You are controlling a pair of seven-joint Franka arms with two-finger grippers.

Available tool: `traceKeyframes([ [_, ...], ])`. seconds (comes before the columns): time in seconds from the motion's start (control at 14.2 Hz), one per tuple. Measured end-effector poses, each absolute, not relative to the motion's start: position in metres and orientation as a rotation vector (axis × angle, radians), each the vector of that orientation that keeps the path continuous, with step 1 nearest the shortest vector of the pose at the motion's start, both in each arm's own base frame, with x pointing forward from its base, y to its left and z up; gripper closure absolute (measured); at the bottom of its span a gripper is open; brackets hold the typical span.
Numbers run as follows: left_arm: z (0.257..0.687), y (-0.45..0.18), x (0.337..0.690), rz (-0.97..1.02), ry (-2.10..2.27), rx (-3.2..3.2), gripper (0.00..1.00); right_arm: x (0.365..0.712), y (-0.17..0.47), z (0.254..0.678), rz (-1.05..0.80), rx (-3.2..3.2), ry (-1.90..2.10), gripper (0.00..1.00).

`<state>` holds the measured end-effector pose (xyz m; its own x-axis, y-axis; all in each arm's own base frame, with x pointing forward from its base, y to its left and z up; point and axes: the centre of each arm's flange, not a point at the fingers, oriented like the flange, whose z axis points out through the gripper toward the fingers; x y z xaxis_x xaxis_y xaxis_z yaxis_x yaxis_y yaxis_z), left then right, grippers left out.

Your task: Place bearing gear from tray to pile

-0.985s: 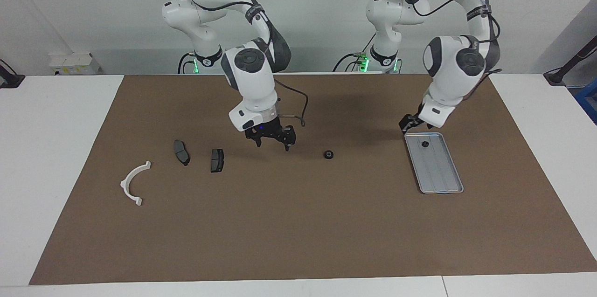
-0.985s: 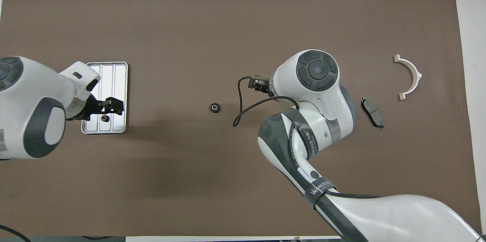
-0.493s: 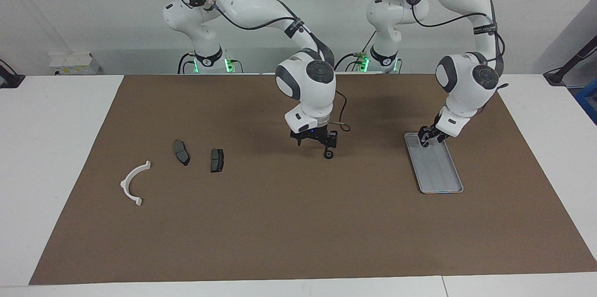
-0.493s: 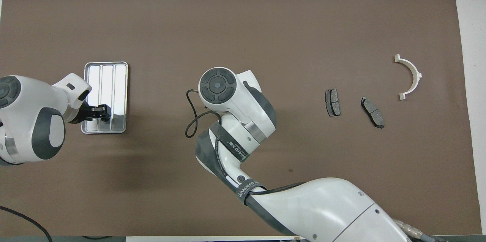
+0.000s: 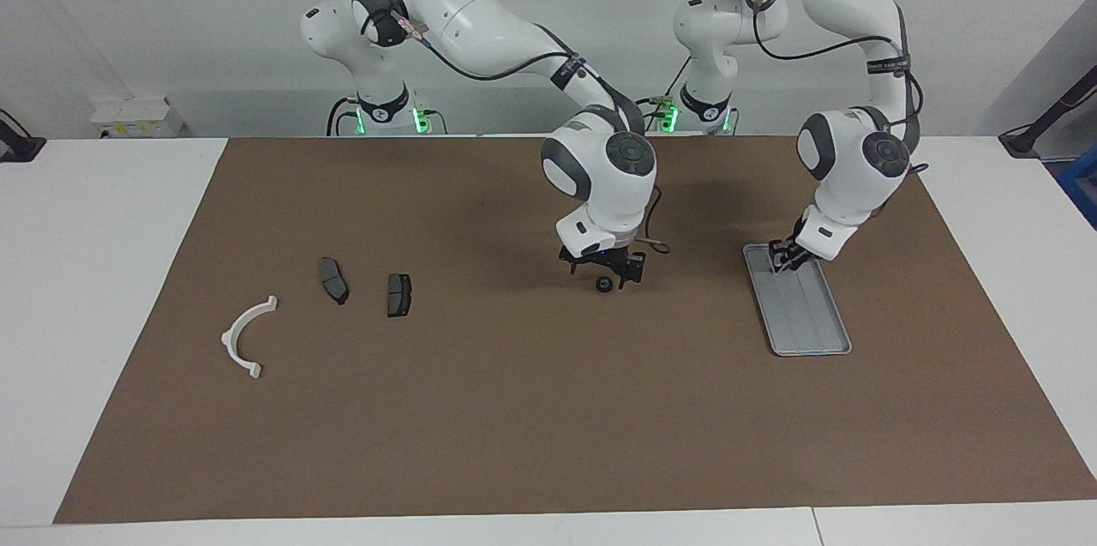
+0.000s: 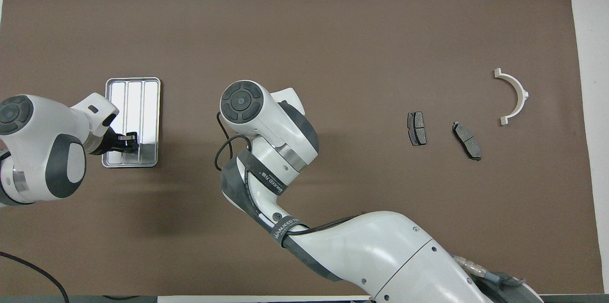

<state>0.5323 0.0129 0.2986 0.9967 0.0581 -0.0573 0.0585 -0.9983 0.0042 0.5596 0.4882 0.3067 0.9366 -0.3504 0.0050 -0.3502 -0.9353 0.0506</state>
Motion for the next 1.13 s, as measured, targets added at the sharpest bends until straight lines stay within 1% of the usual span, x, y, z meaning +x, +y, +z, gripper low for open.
traceKeyframes([
  [0.21,0.298,0.012,0.532,-0.090,0.090,3.133,0.62,0.554,0.495,0.295,0.010,3.023,-0.515,0.00],
  [0.28,0.298,0.013,0.532,-0.090,0.092,3.133,0.60,0.553,0.497,0.293,0.018,3.023,-0.508,0.00],
  [0.35,0.299,0.012,0.532,-0.090,0.095,3.133,0.60,0.553,0.500,0.291,0.031,3.035,-0.510,0.00],
  [0.42,0.299,0.010,0.532,-0.088,0.104,3.132,0.70,0.554,0.502,0.289,0.042,3.044,-0.522,0.00],
  [0.49,0.299,0.009,0.532,-0.089,0.127,3.132,0.76,0.554,0.503,0.286,0.049,3.049,-0.529,0.00],
  [0.56,0.300,0.009,0.532,-0.090,0.159,3.131,0.76,0.555,0.503,0.284,0.054,3.053,-0.533,0.07],
  [0.77,0.304,-0.002,0.533,-0.124,0.238,3.128,0.76,0.556,0.503,0.282,0.057,3.054,-0.536,0.09],
  [0.84,0.314,-0.007,0.538,-0.167,0.244,3.128,0.76,0.557,0.502,0.283,0.059,3.055,-0.539,0.18],
  [0.91,0.333,-0.010,0.546,-0.203,0.250,3.128,0.76,0.558,0.502,0.284,0.063,3.058,-0.541,0.30],
  [1.06,0.379,-0.010,0.563,-0.247,0.259,3.128,0.76,0.558,0.502,0.284,0.063,3.058,-0.543,0.30],
  [1.13,0.398,-0.010,0.567,-0.261,0.269,3.127,0.76,0.558,0.502,0.285,0.067,3.061,-0.543,0.37],
])
